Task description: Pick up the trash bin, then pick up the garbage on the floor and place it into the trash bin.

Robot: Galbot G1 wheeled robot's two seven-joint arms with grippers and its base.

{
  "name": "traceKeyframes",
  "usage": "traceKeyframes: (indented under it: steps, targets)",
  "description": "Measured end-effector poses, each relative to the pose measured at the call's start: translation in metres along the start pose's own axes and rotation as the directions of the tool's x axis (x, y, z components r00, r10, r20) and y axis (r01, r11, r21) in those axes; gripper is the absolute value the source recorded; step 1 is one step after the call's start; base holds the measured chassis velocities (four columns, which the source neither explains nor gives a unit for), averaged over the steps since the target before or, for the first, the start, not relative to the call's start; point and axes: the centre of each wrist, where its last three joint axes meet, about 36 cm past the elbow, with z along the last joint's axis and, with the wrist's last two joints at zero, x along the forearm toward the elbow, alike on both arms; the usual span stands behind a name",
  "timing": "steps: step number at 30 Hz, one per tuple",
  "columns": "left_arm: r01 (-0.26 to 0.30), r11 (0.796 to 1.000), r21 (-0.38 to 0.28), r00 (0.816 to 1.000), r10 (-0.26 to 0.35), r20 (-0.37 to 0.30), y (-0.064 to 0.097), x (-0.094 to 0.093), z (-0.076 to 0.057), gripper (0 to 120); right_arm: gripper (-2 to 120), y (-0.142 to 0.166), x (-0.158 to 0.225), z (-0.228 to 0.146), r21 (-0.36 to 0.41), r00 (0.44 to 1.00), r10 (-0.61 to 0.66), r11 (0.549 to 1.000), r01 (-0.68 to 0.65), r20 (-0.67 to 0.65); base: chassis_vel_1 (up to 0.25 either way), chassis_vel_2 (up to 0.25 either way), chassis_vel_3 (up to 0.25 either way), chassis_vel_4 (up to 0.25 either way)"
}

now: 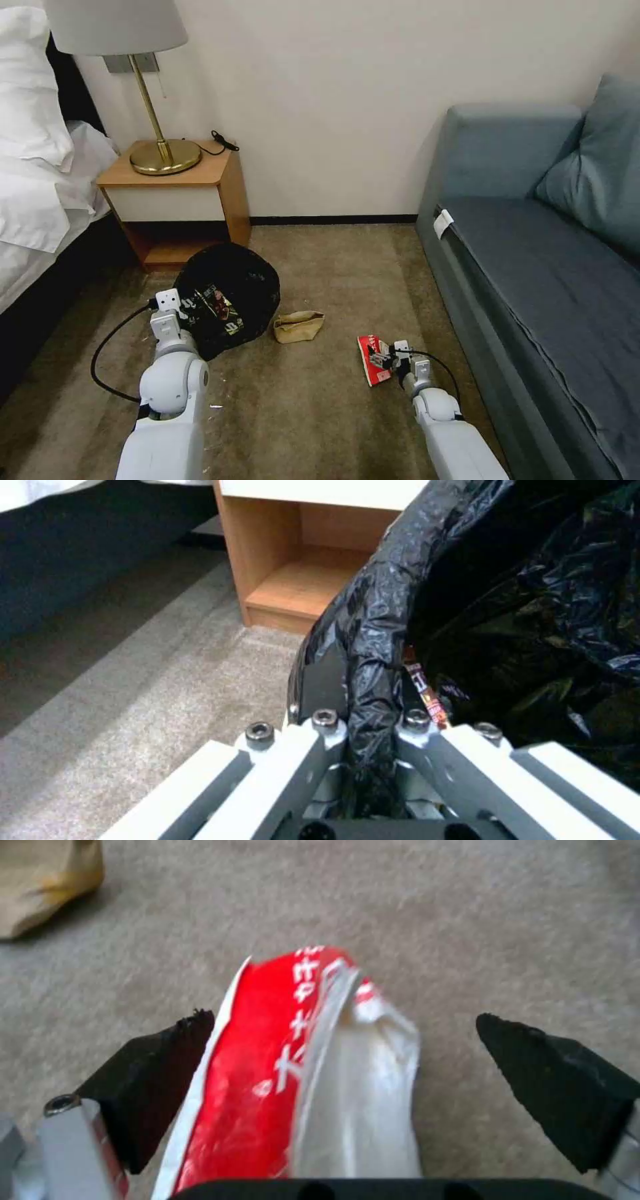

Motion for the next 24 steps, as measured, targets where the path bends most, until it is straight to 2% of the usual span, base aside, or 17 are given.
traceKeyframes:
  steps: [3,4,5,7,8,10,11,13,18,20,23,24]
  targets:
    - [0.003,1.0,-0.001,1.0,-0.003,0.002,0.002,0.001,-0.001,1,95,0.001,-0.001,0.003,0.004,1.0,-0.019,1.0,0.019,0.0,0.0,0.0,0.0,0.0]
    - [0.005,1.0,0.0,1.0,-0.005,0.002,0.003,0.001,-0.001,1,87,0.002,-0.001,0.004,0.008,1.0,-0.028,1.0,0.028,0.002,0.0,0.0,0.0,0.0]
    - [0.005,1.0,0.0,1.0,-0.005,0.002,0.003,0.001,-0.001,1,87,0.002,-0.001,0.004,0.008,1.0,-0.028,1.0,0.028,0.002,0.0,0.0,0.0,0.0]
    - [0.006,1.0,0.001,1.0,-0.006,0.0,0.004,0.002,0.0,1,77,0.007,-0.001,0.006,0.005,0.999,-0.032,0.999,0.032,0.006,0.0,0.0,0.0,0.0]
    - [0.006,1.0,0.001,1.0,-0.006,0.0,0.004,0.002,0.0,1,77,0.007,-0.001,0.006,0.005,0.999,-0.032,0.999,0.032,0.006,0.0,0.0,0.0,0.0]
    - [0.006,1.0,0.004,1.0,-0.006,0.002,0.004,0.002,0.0,1,65,0.011,-0.001,0.008,0.004,1.0,-0.024,1.0,0.024,0.016,0.0,0.0,0.0,0.0]
    - [0.006,1.0,0.004,1.0,-0.006,0.002,0.004,0.002,0.0,1,65,0.011,-0.001,0.008,0.004,1.0,-0.024,1.0,0.024,0.016,0.0,0.0,0.0,0.0]
    - [0.005,1.0,0.006,1.0,-0.005,0.004,0.005,0.003,-0.001,1,56,0.011,0.0,0.009,0.004,1.0,-0.015,1.0,0.015,0.026,0.0,0.0,0.0,0.0]
    - [0.006,1.0,0.007,1.0,-0.006,0.005,0.005,0.003,-0.001,1,44,0.01,0.001,0.01,0.005,0.999,-0.011,1.0,0.011,0.034,0.0,0.0,0.0,0.0]
    - [0.005,1.0,0.008,1.0,-0.005,0.007,0.005,0.004,-0.002,1,30,0.008,0.003,0.012,0.007,0.999,-0.005,1.0,0.005,0.04,0.0,0.0,0.0,0.0]
    - [0.003,1.0,0.009,1.0,-0.003,0.009,0.005,0.004,-0.002,1,24,0.008,0.004,0.012,0.007,0.999,-0.003,1.0,0.003,0.043,0.0,0.0,0.0,0.0]
    - [0.003,1.0,0.009,1.0,-0.003,0.011,0.005,0.004,-0.003,1,17,0.008,0.005,0.013,0.008,0.999,-0.002,1.0,0.002,0.046,0.0,0.0,0.0,0.0]
